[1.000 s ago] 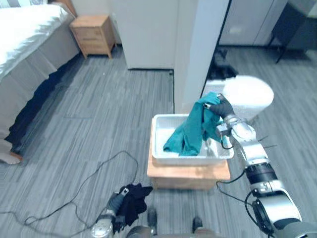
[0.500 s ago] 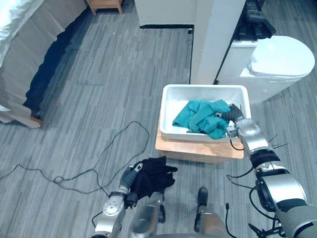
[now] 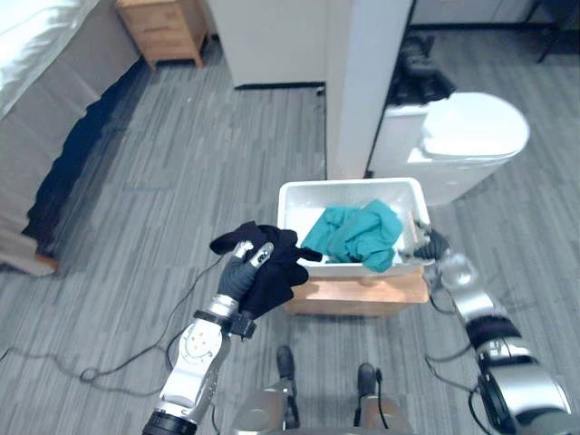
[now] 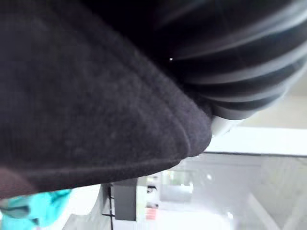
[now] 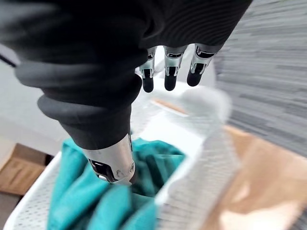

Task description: Tidy the bed and pick cloth on bed and put in laundry

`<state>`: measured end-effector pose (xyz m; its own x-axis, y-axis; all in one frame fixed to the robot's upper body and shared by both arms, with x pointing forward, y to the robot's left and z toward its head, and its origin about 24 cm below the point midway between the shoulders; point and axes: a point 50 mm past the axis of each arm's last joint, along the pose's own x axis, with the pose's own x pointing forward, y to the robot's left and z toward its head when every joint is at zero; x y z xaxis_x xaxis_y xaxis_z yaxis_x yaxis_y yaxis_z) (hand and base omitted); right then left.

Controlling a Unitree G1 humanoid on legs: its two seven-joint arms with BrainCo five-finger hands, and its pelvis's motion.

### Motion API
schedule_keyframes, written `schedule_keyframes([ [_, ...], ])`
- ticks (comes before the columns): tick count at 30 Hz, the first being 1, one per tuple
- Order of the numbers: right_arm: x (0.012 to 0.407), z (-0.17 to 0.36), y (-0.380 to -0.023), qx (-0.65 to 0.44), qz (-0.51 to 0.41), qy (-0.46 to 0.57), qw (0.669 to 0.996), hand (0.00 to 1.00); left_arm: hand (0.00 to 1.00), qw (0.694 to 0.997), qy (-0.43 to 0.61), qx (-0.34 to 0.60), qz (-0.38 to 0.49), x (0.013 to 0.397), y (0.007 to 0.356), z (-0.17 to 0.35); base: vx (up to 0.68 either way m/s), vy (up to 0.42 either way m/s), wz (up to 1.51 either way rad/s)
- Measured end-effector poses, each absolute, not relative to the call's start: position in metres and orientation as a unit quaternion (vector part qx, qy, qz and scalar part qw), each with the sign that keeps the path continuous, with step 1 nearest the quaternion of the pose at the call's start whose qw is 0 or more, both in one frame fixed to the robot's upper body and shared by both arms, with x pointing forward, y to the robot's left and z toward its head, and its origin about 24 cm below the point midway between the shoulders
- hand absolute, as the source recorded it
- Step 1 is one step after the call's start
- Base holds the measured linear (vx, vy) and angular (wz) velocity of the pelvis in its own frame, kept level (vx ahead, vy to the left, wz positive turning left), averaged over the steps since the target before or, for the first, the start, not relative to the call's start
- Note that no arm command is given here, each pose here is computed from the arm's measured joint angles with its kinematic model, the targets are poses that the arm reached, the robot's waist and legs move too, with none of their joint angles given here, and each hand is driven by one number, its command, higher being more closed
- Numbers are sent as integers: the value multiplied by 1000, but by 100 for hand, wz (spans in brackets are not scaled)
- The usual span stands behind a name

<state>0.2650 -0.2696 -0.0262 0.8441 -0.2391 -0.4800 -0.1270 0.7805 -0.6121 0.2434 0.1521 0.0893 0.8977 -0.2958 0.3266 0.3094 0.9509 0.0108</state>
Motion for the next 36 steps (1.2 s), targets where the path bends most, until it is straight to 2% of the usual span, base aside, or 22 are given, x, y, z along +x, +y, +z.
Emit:
schedule_keyframes([
  [5, 201, -66, -277, -307, -34, 366, 878, 0, 100, 974, -190, 31, -117, 287, 162, 125, -88, -18, -35],
  [12, 159, -89, -257, -268, -7, 408, 873, 0, 100, 983, -133, 124, 2, 358, 203, 143, -101, -6, -39],
  [17, 156, -95, -237, -207, -6, 407, 890, 0, 100, 969, -150, 195, 23, 381, 205, 175, -23, 3, -11],
  [21, 183, -84, -230, -189, -24, 364, 912, 0, 100, 956, -168, 233, 66, 387, 217, 201, -76, 17, -22],
  [22, 184, -83, -229, -182, -26, 359, 915, 0, 0, 955, -166, 238, 69, 389, 217, 205, -71, 54, -3],
  [25, 187, -82, -223, -172, -24, 346, 922, 0, 0, 955, -151, 244, 76, 391, 218, 207, -12, 27, -1],
  [27, 204, -71, -216, -151, -29, 301, 941, 0, 0, 961, -80, 254, 76, 397, 222, 193, 103, 22, 2],
  [28, 207, -73, -213, -151, -18, 296, 943, 0, 0, 960, -111, 242, 90, 396, 224, 200, 139, -34, -4],
  [33, 205, -76, -209, -153, -8, 301, 941, 0, 0, 961, -113, 238, 89, 396, 223, 200, 11, -6, 2],
  [36, 178, -105, -229, -126, -36, 384, 914, 0, 0, 946, -203, 240, 81, 373, 225, 216, 41, 35, 45],
])
